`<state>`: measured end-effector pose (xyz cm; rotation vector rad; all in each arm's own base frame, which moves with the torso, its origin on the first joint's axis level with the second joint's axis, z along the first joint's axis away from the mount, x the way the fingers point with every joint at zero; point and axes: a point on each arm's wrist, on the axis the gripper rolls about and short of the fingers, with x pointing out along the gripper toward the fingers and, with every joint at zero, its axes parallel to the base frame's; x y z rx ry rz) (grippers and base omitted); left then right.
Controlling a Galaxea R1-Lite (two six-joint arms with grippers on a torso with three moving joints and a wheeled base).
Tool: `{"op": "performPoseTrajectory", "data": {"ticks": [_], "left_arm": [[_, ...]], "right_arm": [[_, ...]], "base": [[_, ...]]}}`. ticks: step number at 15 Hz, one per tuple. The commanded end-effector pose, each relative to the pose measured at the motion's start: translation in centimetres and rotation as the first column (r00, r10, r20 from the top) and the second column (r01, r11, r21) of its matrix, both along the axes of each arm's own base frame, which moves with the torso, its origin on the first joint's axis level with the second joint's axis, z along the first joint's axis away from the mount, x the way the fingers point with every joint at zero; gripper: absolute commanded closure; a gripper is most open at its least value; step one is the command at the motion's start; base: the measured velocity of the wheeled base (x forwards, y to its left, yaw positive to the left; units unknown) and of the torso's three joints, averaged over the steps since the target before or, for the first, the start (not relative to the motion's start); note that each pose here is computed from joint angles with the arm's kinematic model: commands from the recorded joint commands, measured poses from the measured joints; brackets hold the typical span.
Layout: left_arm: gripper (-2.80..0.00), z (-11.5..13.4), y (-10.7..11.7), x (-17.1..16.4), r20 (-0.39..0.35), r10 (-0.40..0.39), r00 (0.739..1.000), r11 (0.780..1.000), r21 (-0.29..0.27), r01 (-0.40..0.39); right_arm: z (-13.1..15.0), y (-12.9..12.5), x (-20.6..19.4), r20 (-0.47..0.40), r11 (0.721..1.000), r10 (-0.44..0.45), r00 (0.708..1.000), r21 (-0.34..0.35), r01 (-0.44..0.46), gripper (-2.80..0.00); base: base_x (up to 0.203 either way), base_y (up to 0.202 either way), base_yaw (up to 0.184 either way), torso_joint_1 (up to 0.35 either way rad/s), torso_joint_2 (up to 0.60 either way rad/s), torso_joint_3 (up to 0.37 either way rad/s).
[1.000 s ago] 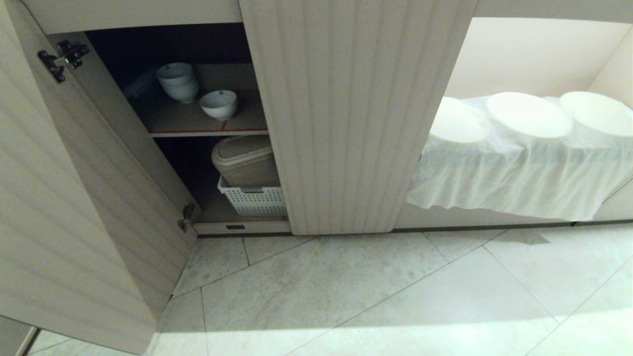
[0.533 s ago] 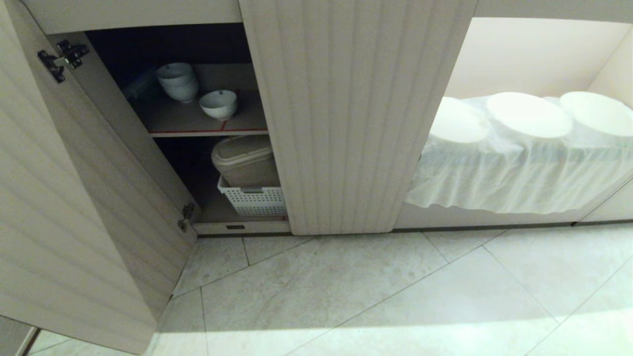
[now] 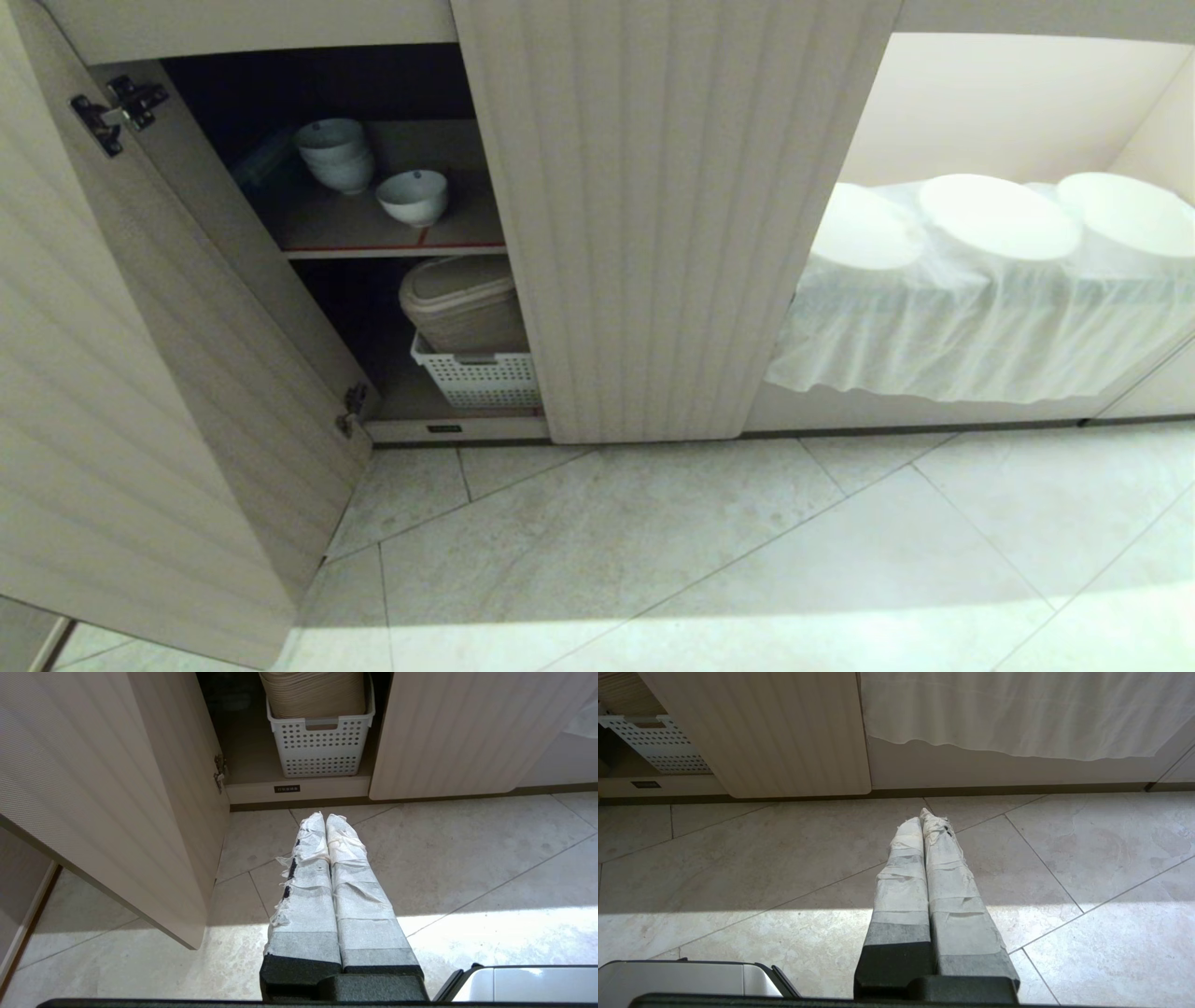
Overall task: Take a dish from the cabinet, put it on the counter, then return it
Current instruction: Close the cabinet door
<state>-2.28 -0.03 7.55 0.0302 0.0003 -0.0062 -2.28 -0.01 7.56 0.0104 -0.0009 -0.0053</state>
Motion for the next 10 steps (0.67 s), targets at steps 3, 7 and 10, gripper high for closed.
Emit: {"op": "performPoseTrajectory", "data": {"ticks": [3, 7, 10], "left_arm": [[0.00, 0.00, 0.00, 0.00, 0.000, 0.000, 1.000, 1.000, -0.001, 0.000], [0.00, 0.00, 0.00, 0.00, 0.000, 0.000, 1.000, 1.000, -0.001, 0.000], [0.00, 0.00, 0.00, 0.00, 0.000, 0.000, 1.000, 1.000, -0.001, 0.000]], "right_arm": [[0.00, 0.00, 0.00, 0.001, 1.000, 0.000, 1.000, 0.000, 0.000, 0.00], [0.00, 0.00, 0.00, 0.001, 1.000, 0.001, 1.000, 0.000, -0.001, 0.00], [0.00, 0.00, 0.00, 0.001, 1.000, 0.000, 1.000, 0.000, 0.000, 0.00]], "base": [[0.000, 0.000, 0.000, 0.000, 0.00, 0.000], [0.000, 0.000, 0.000, 0.000, 0.00, 0.000], [-0.001, 0.025, 0.003, 0.002, 0.00, 0.004]]}}
